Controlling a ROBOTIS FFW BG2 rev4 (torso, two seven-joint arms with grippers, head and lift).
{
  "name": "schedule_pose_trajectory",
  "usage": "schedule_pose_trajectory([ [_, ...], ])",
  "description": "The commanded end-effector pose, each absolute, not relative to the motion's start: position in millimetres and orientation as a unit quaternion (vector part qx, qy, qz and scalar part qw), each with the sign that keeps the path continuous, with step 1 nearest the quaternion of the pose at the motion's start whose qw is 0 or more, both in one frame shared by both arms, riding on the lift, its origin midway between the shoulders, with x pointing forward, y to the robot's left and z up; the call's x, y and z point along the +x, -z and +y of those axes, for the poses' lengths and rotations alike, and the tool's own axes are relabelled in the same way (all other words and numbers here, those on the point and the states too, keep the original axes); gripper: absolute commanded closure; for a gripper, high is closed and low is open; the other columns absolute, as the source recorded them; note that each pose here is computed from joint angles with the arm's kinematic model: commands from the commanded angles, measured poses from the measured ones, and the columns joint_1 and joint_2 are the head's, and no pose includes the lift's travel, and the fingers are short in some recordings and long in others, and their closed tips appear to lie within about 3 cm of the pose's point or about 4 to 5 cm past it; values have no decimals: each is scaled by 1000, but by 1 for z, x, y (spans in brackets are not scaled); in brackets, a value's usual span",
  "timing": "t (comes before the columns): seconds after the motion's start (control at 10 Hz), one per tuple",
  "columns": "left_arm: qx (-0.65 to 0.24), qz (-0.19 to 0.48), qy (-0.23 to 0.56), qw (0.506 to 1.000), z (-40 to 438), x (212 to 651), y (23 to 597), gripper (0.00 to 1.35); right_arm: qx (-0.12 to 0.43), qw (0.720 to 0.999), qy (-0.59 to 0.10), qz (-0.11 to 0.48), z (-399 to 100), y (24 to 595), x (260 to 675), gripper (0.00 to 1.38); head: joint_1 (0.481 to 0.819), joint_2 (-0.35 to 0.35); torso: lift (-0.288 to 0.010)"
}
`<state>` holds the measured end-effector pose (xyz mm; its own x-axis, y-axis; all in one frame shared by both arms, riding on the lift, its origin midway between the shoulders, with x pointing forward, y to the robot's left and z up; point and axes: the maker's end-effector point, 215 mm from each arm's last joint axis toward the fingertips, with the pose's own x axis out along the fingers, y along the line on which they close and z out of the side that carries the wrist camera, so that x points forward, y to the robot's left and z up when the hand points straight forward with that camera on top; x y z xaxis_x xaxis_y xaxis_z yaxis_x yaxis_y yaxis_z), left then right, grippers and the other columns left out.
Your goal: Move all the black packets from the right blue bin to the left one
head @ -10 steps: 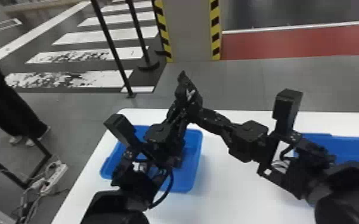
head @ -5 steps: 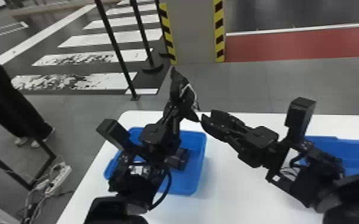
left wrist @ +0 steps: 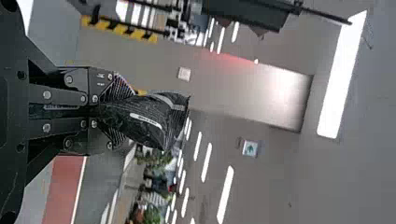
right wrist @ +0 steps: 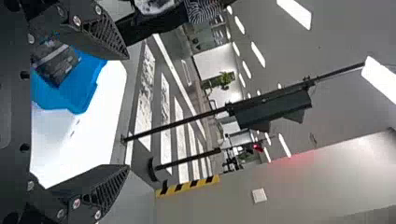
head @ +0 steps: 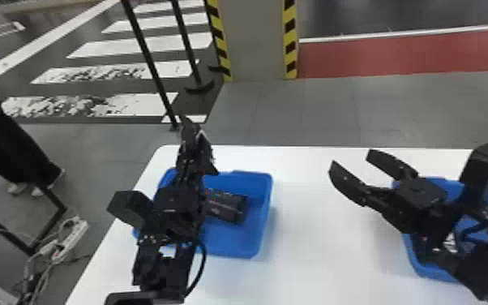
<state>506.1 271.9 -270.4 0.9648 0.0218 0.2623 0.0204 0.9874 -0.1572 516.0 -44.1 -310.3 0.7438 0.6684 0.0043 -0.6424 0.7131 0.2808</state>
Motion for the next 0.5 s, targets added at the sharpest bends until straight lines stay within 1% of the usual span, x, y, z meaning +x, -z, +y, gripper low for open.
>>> schedule_pose_trajectory([
  [0.0,-1,-129,-30,991,291,497,277,1211,112,935,-335,45,-69,307,519,122,690,242,-110],
  [0.1,34,-102,-32,994,295,499,293,1210,110,936,-330,43,-76,305,518,122,693,241,-110],
  [0.2,52,-83,-36,995,297,499,307,1207,109,939,-323,41,-85,304,519,122,695,239,-110],
  [0.3,45,-91,-43,994,299,496,311,958,109,940,-320,42,-88,305,519,122,695,234,-110],
  [0.4,26,-95,-47,994,302,495,314,522,111,940,-318,45,-91,308,519,122,695,230,-110],
])
